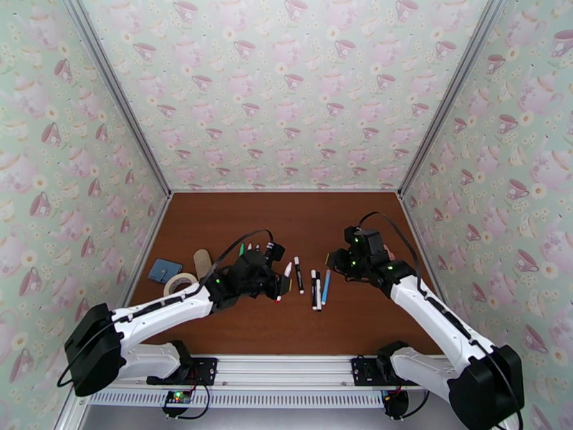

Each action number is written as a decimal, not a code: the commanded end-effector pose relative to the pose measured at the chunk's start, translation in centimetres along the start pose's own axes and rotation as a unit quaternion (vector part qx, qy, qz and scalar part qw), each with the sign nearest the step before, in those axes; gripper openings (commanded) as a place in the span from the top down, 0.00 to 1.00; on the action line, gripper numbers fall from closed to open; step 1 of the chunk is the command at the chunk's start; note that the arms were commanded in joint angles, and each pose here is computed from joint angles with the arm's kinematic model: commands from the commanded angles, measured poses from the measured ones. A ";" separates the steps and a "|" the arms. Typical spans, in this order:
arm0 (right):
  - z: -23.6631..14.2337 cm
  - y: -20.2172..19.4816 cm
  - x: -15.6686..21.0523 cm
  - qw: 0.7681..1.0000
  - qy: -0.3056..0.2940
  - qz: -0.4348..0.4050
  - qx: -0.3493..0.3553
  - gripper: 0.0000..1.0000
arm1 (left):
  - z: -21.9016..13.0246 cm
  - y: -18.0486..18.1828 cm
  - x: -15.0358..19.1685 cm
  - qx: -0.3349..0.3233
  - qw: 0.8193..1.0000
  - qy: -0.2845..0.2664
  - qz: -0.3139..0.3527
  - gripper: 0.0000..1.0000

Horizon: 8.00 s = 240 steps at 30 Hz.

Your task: Open the pen caps

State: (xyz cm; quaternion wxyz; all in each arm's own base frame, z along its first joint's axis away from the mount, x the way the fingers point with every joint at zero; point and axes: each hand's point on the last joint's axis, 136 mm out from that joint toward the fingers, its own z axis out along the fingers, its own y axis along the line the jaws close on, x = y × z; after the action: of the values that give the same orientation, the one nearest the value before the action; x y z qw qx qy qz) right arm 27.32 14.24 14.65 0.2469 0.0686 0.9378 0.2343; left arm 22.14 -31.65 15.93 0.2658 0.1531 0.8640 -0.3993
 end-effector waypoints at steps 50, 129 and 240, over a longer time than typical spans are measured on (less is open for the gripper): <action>7.9 -17.7 -6.7 0.968 0.086 0.046 0.233 0.69 | 1.4 1.5 -0.8 -0.007 1.000 0.001 -0.023 0.95; 1.1 6.0 -3.7 0.971 -0.055 -0.034 -0.228 0.00 | 6.2 21.5 -6.2 -0.446 0.889 0.099 0.016 0.83; 19.6 4.7 0.0 0.951 0.176 -0.209 0.144 0.69 | -1.7 4.4 -5.4 -0.033 0.998 -0.049 -0.026 0.00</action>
State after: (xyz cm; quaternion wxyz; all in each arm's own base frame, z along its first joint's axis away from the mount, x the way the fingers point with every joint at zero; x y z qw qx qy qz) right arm 37.19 26.29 2.26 0.1126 -0.1229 0.9833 0.0731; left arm 27.71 -27.44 16.51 0.3011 0.1016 0.8708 -0.3751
